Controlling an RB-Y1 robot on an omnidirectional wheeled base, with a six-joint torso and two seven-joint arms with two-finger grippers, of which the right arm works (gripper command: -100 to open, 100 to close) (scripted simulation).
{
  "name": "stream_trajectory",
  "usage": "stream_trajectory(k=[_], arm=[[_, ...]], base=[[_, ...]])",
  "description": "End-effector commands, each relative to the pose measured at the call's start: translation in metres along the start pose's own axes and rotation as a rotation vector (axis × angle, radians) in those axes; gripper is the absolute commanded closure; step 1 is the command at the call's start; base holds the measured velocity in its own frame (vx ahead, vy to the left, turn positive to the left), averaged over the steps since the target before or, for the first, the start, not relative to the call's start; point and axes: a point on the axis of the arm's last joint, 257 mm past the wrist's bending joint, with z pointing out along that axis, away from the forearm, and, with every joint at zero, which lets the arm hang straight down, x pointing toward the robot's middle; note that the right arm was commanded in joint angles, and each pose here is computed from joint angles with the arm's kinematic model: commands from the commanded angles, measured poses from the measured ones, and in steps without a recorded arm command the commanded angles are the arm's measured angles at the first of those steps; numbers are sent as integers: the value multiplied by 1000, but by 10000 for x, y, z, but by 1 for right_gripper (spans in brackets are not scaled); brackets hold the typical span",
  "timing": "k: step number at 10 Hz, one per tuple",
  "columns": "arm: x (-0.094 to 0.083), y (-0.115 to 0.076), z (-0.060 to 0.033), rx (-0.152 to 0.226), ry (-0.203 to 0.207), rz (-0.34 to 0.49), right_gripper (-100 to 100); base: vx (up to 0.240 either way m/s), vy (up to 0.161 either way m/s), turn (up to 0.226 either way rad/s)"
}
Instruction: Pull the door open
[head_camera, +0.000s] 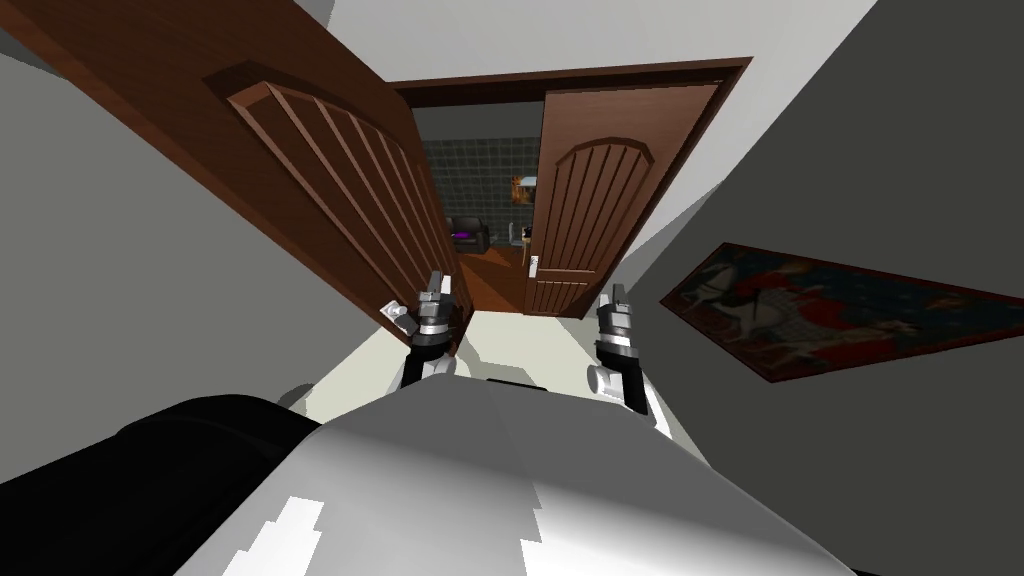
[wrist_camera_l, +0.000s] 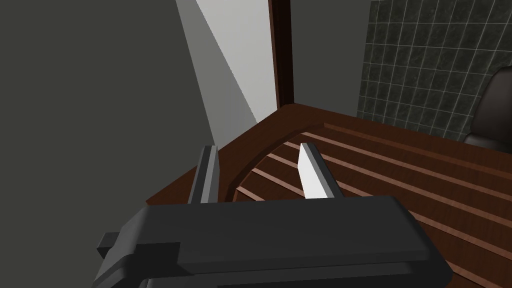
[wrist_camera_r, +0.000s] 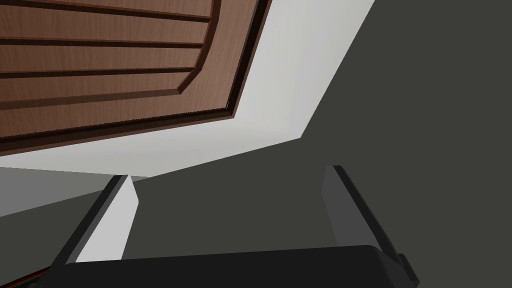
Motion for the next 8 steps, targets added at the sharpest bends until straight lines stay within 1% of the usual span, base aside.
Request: stream_trajectory(k=[1, 4, 5, 8], arm=[[19, -120, 6, 21, 7, 6, -100], [65, -335, 20, 56, 19, 16, -100], [97, -487, 27, 82, 26, 23, -100], [144, -718, 35, 122, 36, 35, -100]], base=[[109, 29, 28], [105, 17, 27], [142, 38, 51], [122, 19, 37]])
